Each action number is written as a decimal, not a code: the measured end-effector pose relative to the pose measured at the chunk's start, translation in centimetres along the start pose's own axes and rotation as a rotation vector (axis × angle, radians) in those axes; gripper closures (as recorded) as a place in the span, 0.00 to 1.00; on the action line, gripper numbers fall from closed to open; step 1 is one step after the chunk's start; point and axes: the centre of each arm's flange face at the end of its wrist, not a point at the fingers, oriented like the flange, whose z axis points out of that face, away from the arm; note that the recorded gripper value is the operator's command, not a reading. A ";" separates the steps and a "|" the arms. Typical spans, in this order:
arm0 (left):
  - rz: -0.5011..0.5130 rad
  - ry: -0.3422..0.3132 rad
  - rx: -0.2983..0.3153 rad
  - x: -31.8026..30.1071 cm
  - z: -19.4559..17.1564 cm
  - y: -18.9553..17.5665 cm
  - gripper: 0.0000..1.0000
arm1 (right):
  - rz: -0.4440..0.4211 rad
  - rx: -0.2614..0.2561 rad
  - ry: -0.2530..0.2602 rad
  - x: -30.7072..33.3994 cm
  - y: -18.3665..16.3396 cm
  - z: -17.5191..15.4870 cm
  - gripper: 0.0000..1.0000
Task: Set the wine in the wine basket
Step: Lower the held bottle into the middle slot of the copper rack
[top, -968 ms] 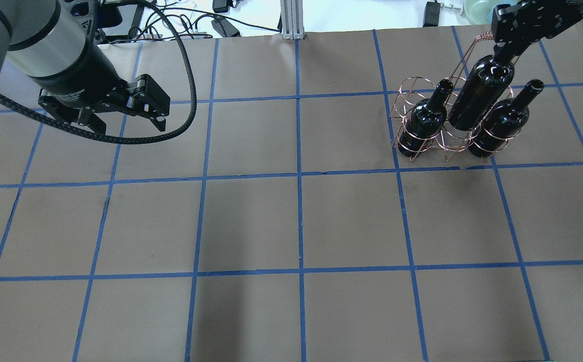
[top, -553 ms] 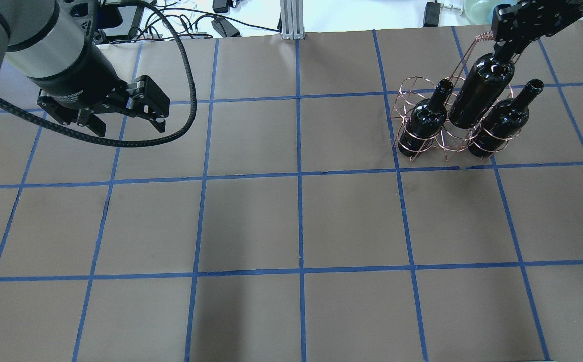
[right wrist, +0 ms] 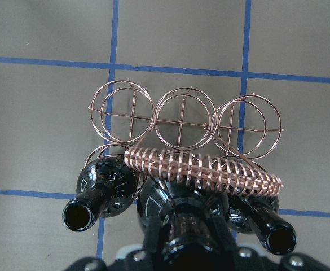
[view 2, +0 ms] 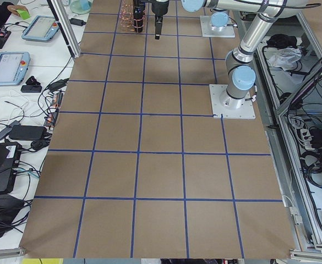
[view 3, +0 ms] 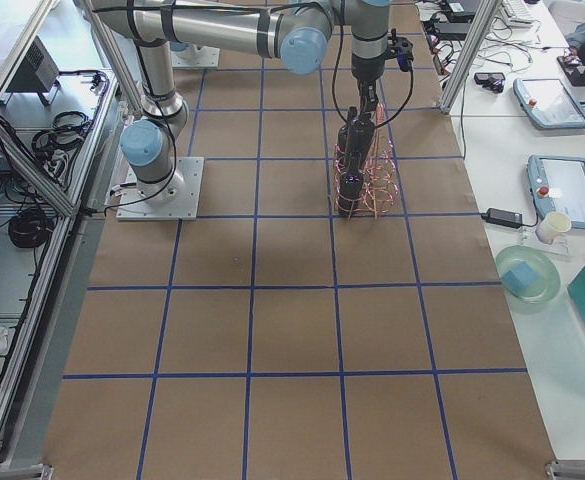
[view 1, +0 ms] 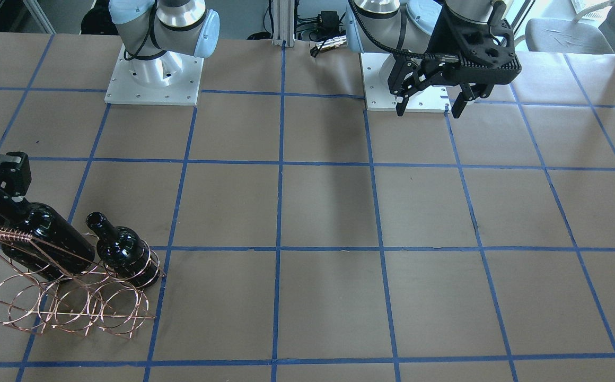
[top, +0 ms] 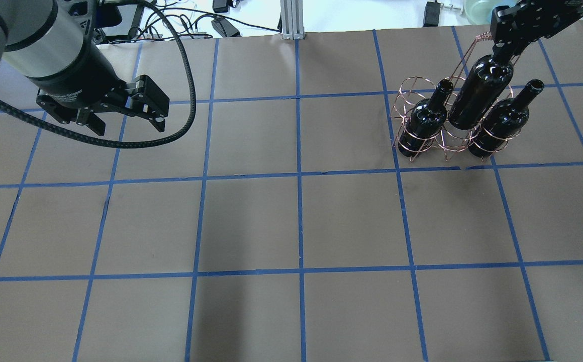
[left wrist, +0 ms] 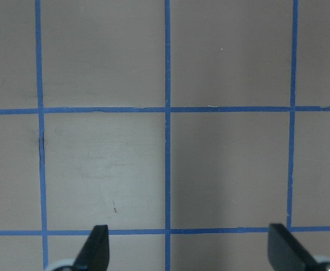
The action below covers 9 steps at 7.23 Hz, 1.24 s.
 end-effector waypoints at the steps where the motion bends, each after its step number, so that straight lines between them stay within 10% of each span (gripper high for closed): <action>1: 0.000 0.000 0.001 0.0 0.0 0.0 0.00 | 0.001 -0.007 -0.003 0.0 0.1 0.4 1.00; 9: 0.045 0.000 -0.021 -0.1 1.0 -0.5 0.00 | 0.005 -0.020 -0.006 0.3 0.1 5.8 0.94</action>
